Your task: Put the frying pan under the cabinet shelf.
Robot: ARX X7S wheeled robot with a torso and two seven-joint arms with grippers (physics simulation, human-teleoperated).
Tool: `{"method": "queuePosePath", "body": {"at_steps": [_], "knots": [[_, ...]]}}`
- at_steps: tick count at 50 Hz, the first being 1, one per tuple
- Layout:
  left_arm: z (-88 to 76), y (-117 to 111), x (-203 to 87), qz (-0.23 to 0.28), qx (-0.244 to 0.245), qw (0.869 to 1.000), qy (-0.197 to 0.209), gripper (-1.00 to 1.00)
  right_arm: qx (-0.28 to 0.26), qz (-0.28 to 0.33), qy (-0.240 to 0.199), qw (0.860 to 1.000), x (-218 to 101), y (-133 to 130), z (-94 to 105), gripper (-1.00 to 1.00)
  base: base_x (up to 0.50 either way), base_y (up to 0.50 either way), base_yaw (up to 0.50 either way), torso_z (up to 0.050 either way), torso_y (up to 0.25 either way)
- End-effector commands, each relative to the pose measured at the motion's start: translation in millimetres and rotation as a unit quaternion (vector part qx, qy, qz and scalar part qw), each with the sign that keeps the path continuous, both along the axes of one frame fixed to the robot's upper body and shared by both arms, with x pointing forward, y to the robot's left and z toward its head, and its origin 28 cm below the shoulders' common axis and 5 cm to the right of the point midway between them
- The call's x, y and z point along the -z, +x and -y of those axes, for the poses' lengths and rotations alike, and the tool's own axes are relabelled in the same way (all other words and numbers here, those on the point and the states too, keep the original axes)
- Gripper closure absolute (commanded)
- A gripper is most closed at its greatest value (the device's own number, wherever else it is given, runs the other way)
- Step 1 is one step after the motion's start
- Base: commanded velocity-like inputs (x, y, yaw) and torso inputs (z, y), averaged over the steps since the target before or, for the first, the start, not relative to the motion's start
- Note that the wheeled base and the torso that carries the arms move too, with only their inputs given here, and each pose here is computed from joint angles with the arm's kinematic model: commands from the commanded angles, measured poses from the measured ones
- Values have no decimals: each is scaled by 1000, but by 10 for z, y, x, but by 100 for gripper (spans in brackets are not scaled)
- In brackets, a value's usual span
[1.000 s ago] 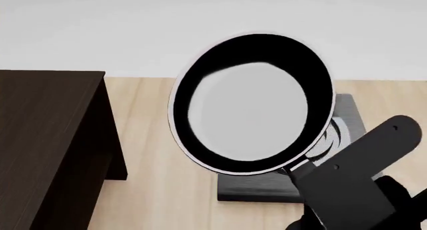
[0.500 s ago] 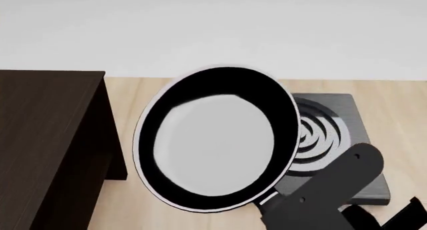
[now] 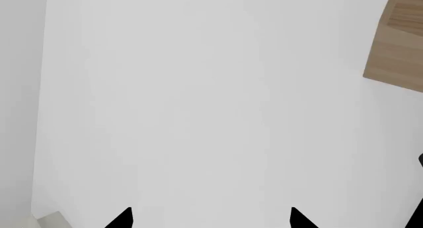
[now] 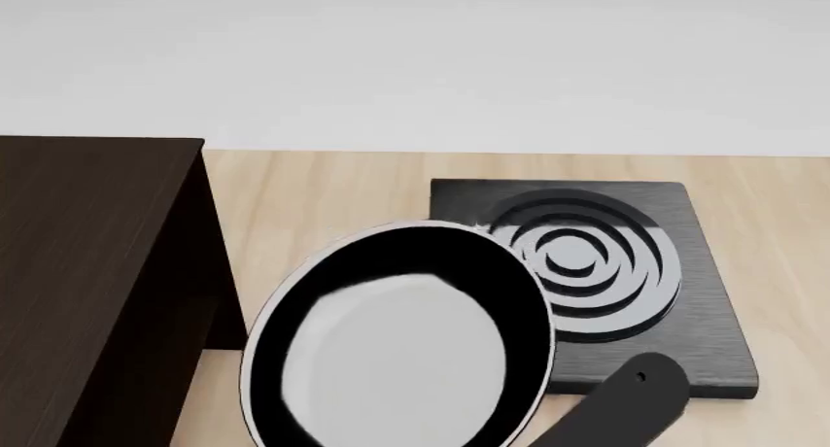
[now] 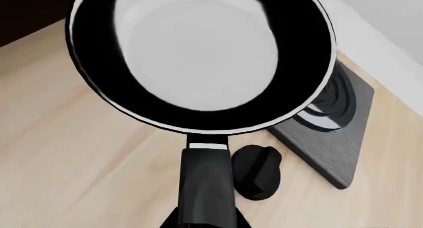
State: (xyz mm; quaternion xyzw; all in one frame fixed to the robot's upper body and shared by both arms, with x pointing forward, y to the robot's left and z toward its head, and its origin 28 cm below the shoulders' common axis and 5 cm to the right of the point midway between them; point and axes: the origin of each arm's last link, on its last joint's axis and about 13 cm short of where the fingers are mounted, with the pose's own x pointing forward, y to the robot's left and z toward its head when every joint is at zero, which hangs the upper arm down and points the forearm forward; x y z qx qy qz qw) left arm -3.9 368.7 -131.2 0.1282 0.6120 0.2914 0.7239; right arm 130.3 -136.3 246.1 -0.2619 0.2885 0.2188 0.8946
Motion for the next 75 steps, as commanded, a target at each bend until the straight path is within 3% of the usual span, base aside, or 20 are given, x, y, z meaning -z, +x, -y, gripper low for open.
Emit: {"method": "queuePosePath", "body": {"at_steps": [1, 7, 12, 14, 17, 47, 75], "knots": [[0, 0, 0, 0, 0, 1000, 0, -100, -7, 9, -17, 1000, -25, 36, -47, 100, 0, 0, 0, 0, 0], [0, 0, 0, 0, 0, 1000, 0, -100, -19, 4, -30, 999, 29, 27, -40, 100, 0, 0, 0, 2, 2], [0, 0, 0, 0, 0, 1000, 0, -100, -31, -12, -15, 999, 40, 58, -68, 100, 0, 0, 0, 0, 0], [0, 0, 0, 0, 0, 1000, 0, -100, -33, -13, -30, 999, 62, 74, -59, 100, 0, 0, 0, 0, 5], [0, 0, 0, 0, 0, 1000, 0, -100, -35, -19, -12, 999, 75, 86, -79, 100, 0, 0, 2, 0, 0], [0, 0, 0, 0, 0, 1000, 0, -100, -34, -64, 4, 997, 353, 189, -92, 100, 0, 0, 0, 1, 1], [0, 0, 0, 0, 0, 1000, 0, -100, -46, -91, 22, 995, 636, 563, -123, 100, 0, 0, 0, 0, 1]]}}
